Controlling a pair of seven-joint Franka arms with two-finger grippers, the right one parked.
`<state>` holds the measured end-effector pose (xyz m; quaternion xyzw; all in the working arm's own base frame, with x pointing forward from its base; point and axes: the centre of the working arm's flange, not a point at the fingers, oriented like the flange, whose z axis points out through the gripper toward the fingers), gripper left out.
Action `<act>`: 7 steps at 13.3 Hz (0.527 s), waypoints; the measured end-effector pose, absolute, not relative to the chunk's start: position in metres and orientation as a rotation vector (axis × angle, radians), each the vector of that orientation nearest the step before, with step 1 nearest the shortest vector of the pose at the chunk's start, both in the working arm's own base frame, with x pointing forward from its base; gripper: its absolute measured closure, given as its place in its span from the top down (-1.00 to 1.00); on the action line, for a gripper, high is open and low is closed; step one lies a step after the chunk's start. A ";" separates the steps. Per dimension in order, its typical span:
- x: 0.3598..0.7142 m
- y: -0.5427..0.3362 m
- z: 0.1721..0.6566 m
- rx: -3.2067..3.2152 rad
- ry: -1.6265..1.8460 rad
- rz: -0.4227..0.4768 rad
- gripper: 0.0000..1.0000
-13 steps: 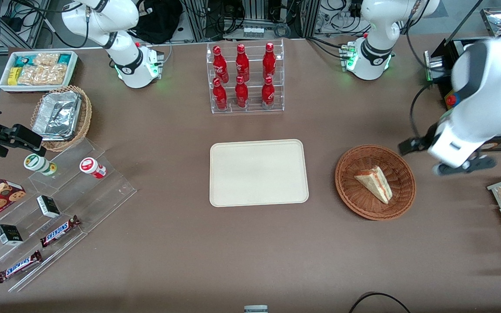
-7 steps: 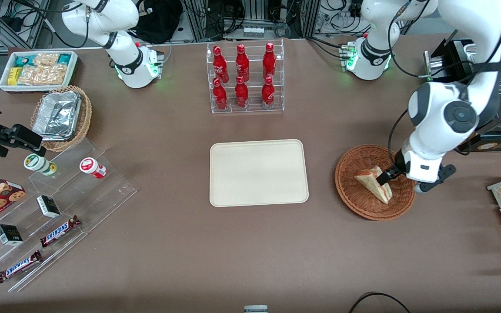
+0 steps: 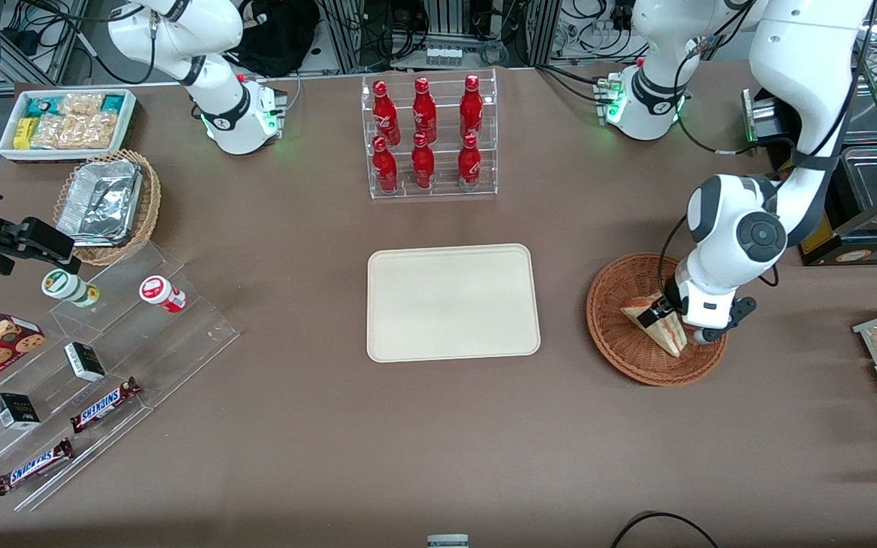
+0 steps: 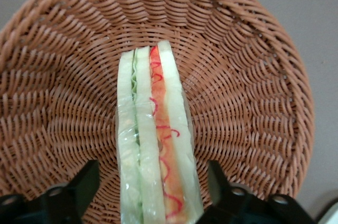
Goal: Place sandwich from basket to tray
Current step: 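Close the left gripper on the triangular sandwich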
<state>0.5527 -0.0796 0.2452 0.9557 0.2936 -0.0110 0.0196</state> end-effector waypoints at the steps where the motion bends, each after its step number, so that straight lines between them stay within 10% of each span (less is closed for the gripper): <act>1: 0.553 -0.081 0.243 2.966 0.906 -0.038 0.36; 4: 0.563 -0.085 0.255 2.965 0.880 -0.010 -0.29; 7: 0.586 -0.088 0.316 3.006 0.879 -0.091 -0.46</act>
